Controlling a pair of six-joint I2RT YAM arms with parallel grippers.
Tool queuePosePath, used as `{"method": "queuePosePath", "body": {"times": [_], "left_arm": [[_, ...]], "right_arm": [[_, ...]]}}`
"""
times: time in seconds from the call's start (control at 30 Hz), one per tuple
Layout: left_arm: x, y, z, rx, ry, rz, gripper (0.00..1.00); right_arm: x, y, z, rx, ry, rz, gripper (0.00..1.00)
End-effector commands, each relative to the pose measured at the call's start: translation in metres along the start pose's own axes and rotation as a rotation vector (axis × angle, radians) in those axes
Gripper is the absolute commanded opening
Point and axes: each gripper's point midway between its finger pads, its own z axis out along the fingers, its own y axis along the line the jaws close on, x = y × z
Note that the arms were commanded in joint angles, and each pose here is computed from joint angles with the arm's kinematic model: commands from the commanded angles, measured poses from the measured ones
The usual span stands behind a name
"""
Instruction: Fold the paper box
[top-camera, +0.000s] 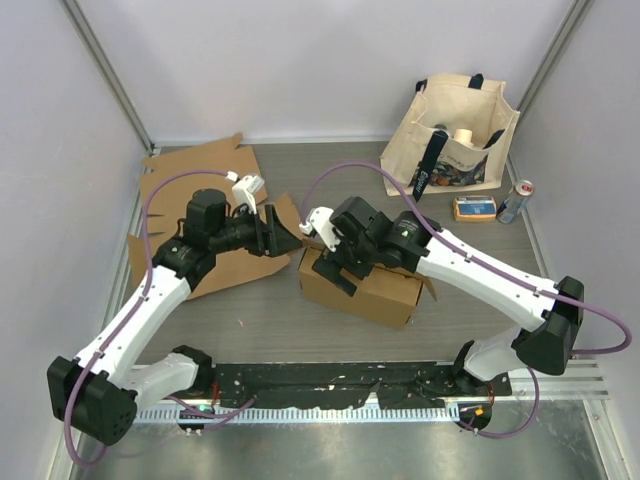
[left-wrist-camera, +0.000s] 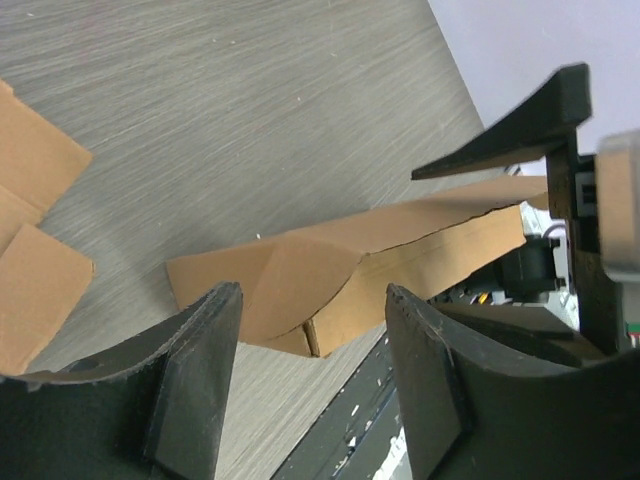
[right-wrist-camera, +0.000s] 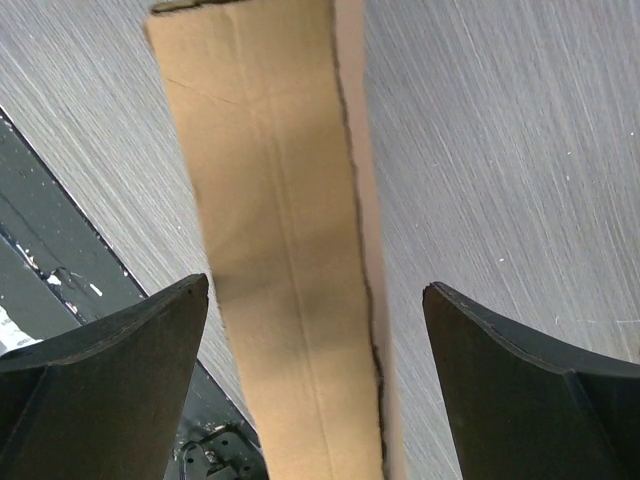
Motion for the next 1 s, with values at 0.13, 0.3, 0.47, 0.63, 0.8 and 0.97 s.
{"method": "queuePosePath", "body": {"times": [0.13, 0.3, 0.47, 0.63, 0.8, 0.97], "left_arm": [[0.004, -0.030, 0.001, 0.051, 0.041, 0.195, 0.73], [0.008, -0.019, 0.013, -0.058, 0.086, 0.224, 0.64], [0.006, -0.011, 0.011, -0.104, 0.092, 0.262, 0.59], [0.011, -0.006, 0.013, -0.115, 0.130, 0.262, 0.51], [0.008, -0.015, 0.015, -0.081, 0.127, 0.239, 0.38], [0.009, -0.012, 0.016, -0.104, 0.155, 0.239, 0.46]], "right_arm": [[-0.012, 0.007, -0.015, -0.039, -0.112, 0.019, 0.94], [0.001, 0.006, -0.009, -0.030, -0.078, 0.011, 0.94], [0.013, 0.002, -0.003, 0.000, -0.042, 0.010, 0.94], [0.018, -0.002, -0.002, 0.025, -0.032, 0.005, 0.94], [0.017, -0.003, -0.001, 0.029, -0.027, 0.002, 0.94], [0.015, -0.006, 0.000, 0.043, -0.024, -0.002, 0.94]]}}
